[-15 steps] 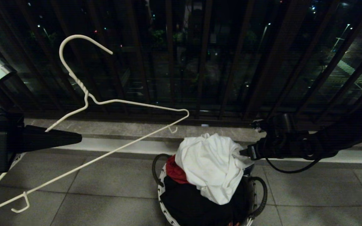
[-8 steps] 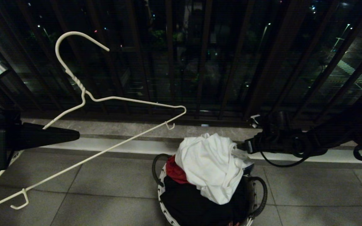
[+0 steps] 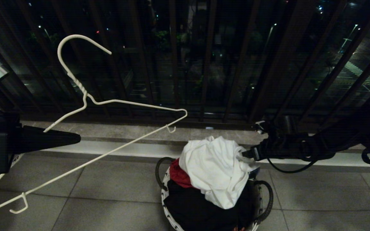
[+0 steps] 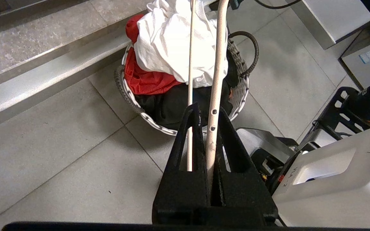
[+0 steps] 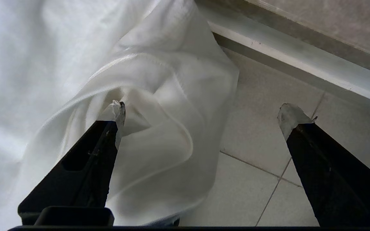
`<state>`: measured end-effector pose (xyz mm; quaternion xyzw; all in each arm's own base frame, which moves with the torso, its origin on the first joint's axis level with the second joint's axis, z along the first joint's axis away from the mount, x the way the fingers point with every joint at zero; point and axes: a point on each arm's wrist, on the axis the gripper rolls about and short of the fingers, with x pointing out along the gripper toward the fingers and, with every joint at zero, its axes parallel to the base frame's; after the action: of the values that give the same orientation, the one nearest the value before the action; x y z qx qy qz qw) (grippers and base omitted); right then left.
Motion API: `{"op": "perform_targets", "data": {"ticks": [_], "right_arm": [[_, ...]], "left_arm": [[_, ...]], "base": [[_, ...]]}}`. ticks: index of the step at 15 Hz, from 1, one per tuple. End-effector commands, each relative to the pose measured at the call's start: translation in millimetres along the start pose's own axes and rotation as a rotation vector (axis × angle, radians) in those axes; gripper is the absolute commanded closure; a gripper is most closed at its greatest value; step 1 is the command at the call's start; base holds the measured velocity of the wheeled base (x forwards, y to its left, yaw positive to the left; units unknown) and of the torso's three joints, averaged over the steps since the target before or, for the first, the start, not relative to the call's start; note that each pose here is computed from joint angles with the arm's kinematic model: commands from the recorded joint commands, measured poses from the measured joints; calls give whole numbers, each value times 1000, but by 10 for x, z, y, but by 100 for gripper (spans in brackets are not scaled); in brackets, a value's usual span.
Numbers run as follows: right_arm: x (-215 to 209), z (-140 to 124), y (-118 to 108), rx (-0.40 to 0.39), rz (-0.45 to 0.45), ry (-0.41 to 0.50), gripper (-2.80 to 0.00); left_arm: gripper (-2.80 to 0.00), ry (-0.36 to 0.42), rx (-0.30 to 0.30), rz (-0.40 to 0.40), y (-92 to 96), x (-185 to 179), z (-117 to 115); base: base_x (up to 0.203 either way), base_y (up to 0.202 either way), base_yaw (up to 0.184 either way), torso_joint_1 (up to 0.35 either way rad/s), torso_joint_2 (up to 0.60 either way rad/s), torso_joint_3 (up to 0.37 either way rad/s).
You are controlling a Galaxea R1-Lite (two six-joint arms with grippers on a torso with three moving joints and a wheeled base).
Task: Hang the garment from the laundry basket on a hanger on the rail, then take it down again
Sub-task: Pick up clothes from the basket
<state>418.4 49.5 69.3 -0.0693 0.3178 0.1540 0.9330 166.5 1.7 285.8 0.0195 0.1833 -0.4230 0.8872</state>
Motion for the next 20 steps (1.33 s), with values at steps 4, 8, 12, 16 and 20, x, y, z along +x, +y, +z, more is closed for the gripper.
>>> {"op": "perform_targets", "data": {"ticks": [4, 8, 12, 16, 20], "right_arm": [[137, -25, 98, -23, 16, -25, -280], [291, -30, 76, -46, -6, -41, -280], [401, 29, 45, -52, -38, -61, -280], [427, 85, 32, -55, -46, -80, -280], [422, 90, 32, -60, -46, -82, 0]], "left_arm": [[0, -2, 2, -5, -7, -5, 0], [0, 0, -1, -5, 0, 1, -2], [0, -1, 1, -5, 1, 1, -2], [0, -1, 2, -4, 1, 1, -1], [0, 0, 2, -3, 1, 1, -1]], "base": [[0, 0, 0, 0, 0, 0], [0, 0, 0, 0, 0, 0], [0, 0, 0, 0, 0, 0], [0, 0, 0, 0, 0, 0], [0, 0, 0, 0, 0, 0]]}}
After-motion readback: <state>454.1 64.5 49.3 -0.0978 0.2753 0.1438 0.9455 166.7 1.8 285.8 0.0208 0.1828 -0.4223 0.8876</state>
